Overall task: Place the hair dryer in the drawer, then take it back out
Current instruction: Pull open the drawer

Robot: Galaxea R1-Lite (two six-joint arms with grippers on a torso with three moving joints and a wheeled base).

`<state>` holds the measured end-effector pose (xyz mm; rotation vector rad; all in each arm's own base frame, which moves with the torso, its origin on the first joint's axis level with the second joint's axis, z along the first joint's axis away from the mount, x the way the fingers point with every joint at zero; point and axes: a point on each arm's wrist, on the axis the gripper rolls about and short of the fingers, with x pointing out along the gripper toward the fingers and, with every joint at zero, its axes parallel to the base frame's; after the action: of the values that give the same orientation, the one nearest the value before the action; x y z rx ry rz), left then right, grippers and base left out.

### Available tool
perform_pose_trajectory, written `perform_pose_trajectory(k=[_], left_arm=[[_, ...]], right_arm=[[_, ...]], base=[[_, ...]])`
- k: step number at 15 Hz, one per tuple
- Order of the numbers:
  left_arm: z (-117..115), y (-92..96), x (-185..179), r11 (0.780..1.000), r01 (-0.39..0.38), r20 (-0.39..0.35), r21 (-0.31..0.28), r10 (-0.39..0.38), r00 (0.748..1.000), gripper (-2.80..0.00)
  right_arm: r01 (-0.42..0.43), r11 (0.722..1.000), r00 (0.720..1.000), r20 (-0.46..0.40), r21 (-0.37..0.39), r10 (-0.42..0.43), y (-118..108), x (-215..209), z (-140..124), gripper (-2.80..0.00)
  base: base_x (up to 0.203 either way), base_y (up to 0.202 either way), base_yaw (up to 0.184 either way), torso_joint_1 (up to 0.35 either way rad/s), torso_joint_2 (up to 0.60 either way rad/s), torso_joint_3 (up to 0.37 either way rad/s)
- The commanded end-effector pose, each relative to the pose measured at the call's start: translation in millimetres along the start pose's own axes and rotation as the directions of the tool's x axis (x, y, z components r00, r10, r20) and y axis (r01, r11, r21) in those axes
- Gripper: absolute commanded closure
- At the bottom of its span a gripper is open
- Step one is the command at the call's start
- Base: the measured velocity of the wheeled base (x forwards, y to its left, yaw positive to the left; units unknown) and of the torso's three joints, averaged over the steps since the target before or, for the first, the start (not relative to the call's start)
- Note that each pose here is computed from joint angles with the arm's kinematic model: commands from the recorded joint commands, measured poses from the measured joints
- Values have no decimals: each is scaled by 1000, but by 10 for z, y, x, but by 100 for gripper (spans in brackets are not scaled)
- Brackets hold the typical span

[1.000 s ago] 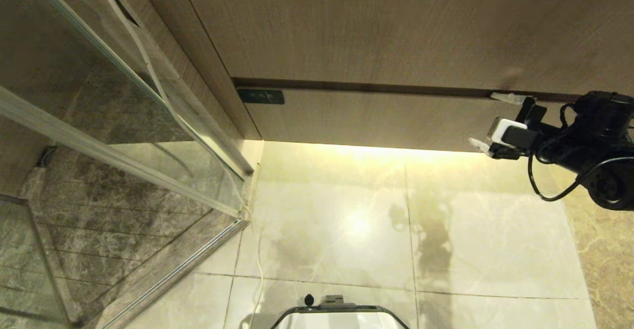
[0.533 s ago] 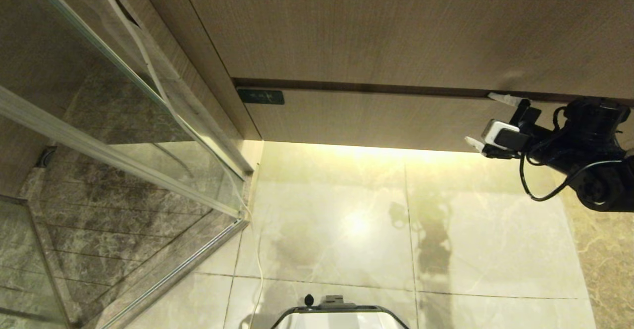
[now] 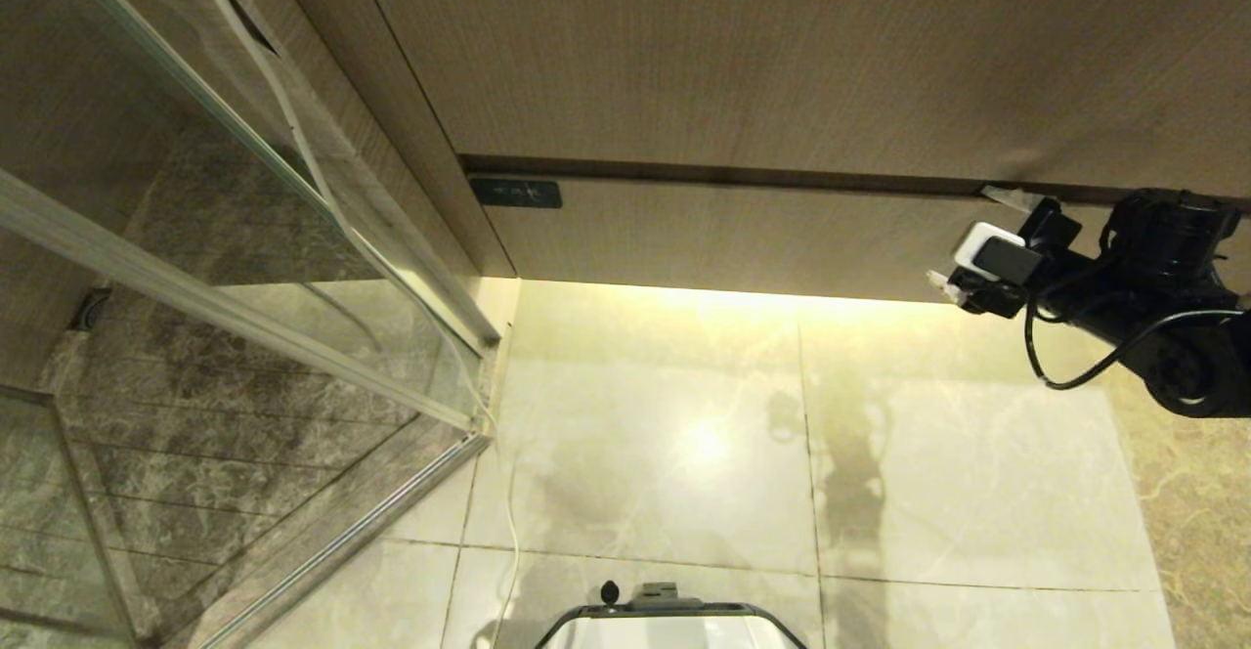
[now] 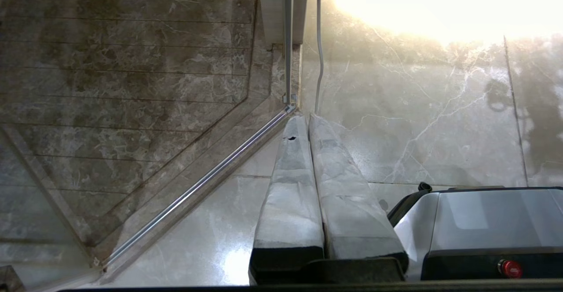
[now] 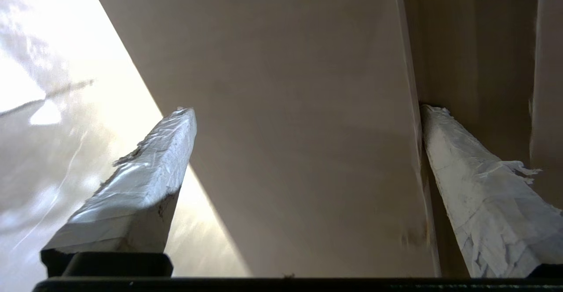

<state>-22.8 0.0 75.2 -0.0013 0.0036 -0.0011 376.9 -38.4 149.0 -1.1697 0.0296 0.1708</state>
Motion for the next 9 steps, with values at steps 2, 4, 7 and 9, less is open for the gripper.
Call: perform_pose_trajectory(k=[2, 4, 7, 9], left_arm=[[-4, 0, 1, 1000, 0, -1, 0, 0, 1000, 0], [-1, 0, 0, 1000, 0, 0, 0, 0, 1000, 0], [-4, 0, 1, 1000, 0, -1, 0, 0, 1000, 0], [-4, 0, 1, 1000, 0, -1, 0, 0, 1000, 0]], right_arm=[[-21, 998, 999, -39, 53, 23, 48, -86, 44, -280], [-30, 998, 999, -43, 58, 33, 60, -127, 47, -280], [-42, 997, 998, -47, 63, 45, 64, -192, 58, -280], [-63, 996, 996, -54, 69, 67, 65, -274, 78, -280]], base=[[0, 0, 0, 0, 0, 0], [0, 0, 0, 0, 0, 0], [0, 0, 0, 0, 0, 0], [0, 0, 0, 0, 0, 0]])
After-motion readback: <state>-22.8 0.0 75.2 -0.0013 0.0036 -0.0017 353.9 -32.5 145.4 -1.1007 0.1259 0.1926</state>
